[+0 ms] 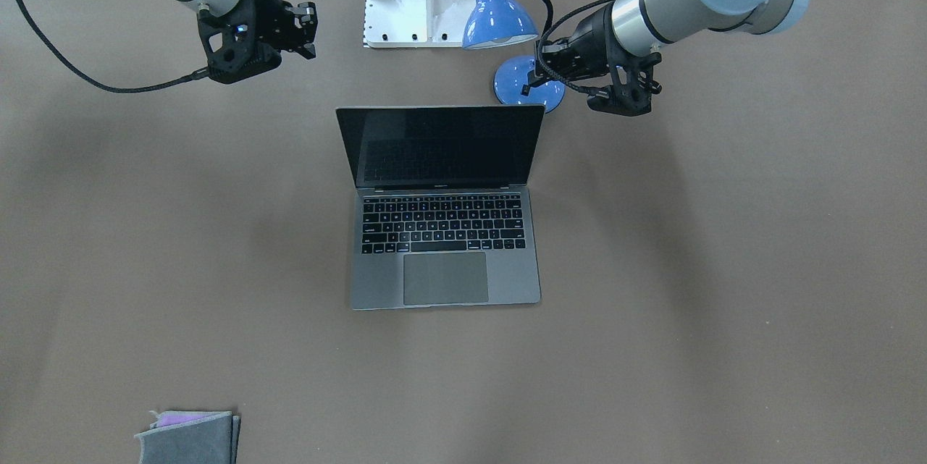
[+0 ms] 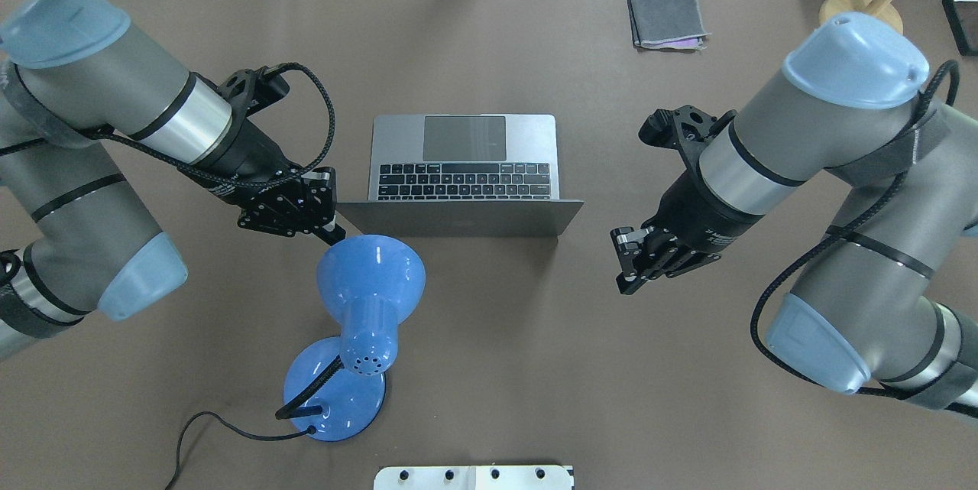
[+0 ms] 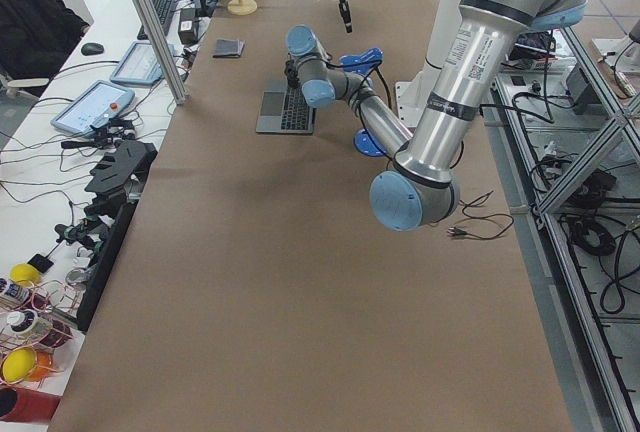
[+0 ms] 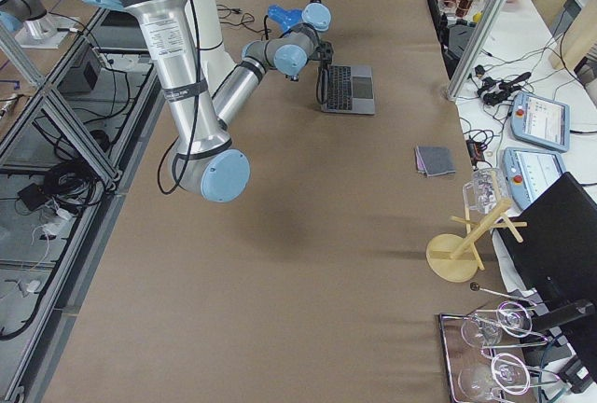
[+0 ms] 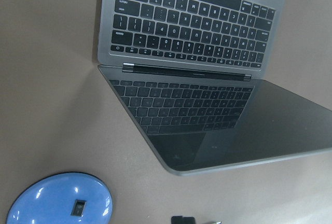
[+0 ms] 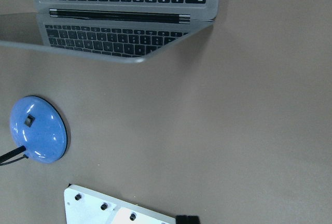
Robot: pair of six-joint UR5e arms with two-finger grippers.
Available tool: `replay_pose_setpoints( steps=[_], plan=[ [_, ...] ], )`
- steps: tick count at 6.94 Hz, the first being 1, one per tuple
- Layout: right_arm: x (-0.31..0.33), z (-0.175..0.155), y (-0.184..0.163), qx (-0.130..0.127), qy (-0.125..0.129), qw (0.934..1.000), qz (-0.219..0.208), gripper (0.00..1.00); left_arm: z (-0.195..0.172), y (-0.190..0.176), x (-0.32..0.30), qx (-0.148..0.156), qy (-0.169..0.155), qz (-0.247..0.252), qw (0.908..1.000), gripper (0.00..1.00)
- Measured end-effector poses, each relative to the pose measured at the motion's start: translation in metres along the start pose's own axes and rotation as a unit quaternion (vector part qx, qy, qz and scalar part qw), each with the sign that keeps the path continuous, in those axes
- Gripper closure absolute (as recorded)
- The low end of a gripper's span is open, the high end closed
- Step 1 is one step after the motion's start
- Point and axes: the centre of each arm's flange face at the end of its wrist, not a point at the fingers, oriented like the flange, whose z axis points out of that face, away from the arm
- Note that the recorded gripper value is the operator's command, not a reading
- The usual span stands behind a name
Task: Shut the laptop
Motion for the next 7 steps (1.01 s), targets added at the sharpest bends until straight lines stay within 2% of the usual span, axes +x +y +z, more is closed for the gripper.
replay_pose_setpoints(
  steps=[3,7],
  plan=[
    [-0.021,0.007,-0.011,0.013,0.003,0.9998,-0.011,1.0,0.014,0.001,0.002,-0.01,-0.005,-0.001,0.9999,1.0],
    [-0.033,0.003,-0.062,0.065,0.007,0.9977,-0.016,1.0,0.024,-0.008,0.009,-0.012,-0.007,-0.002,0.9999,1.0]
  ],
)
